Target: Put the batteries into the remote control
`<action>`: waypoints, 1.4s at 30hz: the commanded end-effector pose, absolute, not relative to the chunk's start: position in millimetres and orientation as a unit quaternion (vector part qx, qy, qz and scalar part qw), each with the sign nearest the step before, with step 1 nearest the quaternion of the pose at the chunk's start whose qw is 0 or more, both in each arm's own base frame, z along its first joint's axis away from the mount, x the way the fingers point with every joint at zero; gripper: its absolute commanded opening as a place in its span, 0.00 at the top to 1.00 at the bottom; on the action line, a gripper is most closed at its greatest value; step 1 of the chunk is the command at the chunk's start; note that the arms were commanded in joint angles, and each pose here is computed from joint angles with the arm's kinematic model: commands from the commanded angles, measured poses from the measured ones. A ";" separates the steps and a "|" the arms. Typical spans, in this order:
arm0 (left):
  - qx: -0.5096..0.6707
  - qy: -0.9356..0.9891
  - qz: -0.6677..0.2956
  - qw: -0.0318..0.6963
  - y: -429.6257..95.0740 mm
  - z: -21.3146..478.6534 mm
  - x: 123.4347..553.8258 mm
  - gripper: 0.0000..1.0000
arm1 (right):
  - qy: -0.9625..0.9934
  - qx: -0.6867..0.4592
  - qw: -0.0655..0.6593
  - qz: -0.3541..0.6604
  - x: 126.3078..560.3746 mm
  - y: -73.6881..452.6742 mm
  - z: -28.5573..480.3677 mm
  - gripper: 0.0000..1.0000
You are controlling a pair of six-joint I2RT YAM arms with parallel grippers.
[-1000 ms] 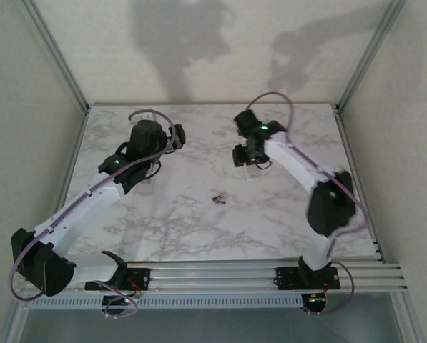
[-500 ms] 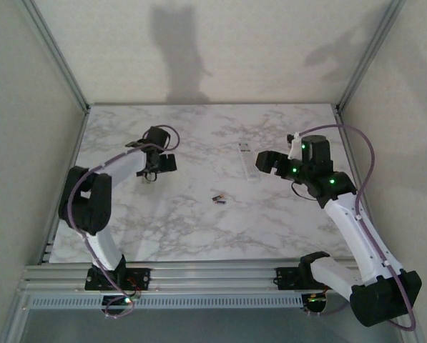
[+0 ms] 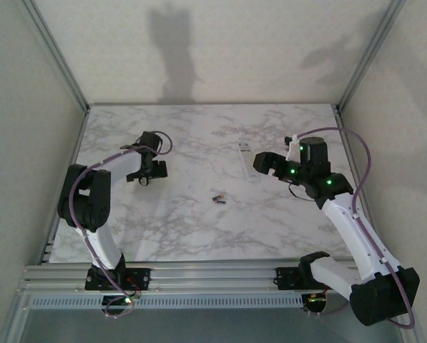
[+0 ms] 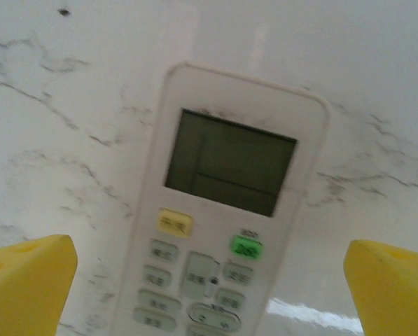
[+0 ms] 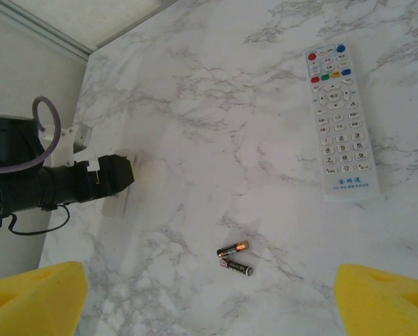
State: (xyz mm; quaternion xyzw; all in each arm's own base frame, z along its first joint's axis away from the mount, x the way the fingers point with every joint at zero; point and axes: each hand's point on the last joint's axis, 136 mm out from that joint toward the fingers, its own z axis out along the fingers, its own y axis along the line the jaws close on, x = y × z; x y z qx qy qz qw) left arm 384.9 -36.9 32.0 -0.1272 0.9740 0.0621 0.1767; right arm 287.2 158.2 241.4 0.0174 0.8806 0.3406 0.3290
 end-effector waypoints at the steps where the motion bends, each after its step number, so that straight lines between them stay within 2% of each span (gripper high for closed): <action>1: -0.111 0.978 0.083 0.154 -30.1 17.1 388.0 0.06 | 0.873 0.021 0.337 0.353 282.4 157.2 247.0 0.08; 10: -0.108 0.985 -0.012 0.131 -59.3 -0.6 395.4 0.48 | 0.872 0.037 0.342 0.349 274.7 150.4 255.7 0.08; 13: -0.107 0.979 -0.073 0.156 -78.8 26.7 405.9 0.60 | 0.864 0.035 0.346 0.363 276.8 154.3 268.3 0.07; 15: -0.102 0.964 -0.151 0.194 -104.0 69.5 417.8 0.67 | 0.851 0.023 0.346 0.394 279.5 165.3 281.4 0.07; 18: -0.080 0.912 -0.294 0.274 -151.9 164.3 430.3 0.69 | 0.823 -0.011 0.351 0.448 282.8 187.6 308.4 0.06; 21: -0.031 0.830 -0.434 0.349 -203.7 269.6 422.8 0.70 | 0.788 -0.069 0.376 0.483 283.8 216.8 345.7 0.03; 26: 0.046 0.701 -0.591 0.396 -265.8 400.1 382.9 0.71 | 0.718 -0.151 0.385 0.560 284.3 269.5 405.1 0.01; 30: 0.084 0.620 -0.684 0.374 -292.1 457.0 356.8 0.72 | 0.684 -0.188 0.357 0.608 292.7 298.6 429.8 0.01; 35: 0.103 0.577 -0.725 0.362 -304.1 486.7 338.0 0.74 | 0.650 -0.191 0.354 0.645 296.6 307.2 455.5 0.01; 37: 0.097 0.572 -0.732 0.357 -306.3 489.7 337.1 0.75 | 0.648 -0.190 0.351 0.648 297.7 308.6 457.9 0.09; 42: 0.098 0.555 -0.749 0.348 -308.3 496.7 330.7 0.76 | 0.652 -0.185 0.344 0.650 296.7 308.8 458.5 0.48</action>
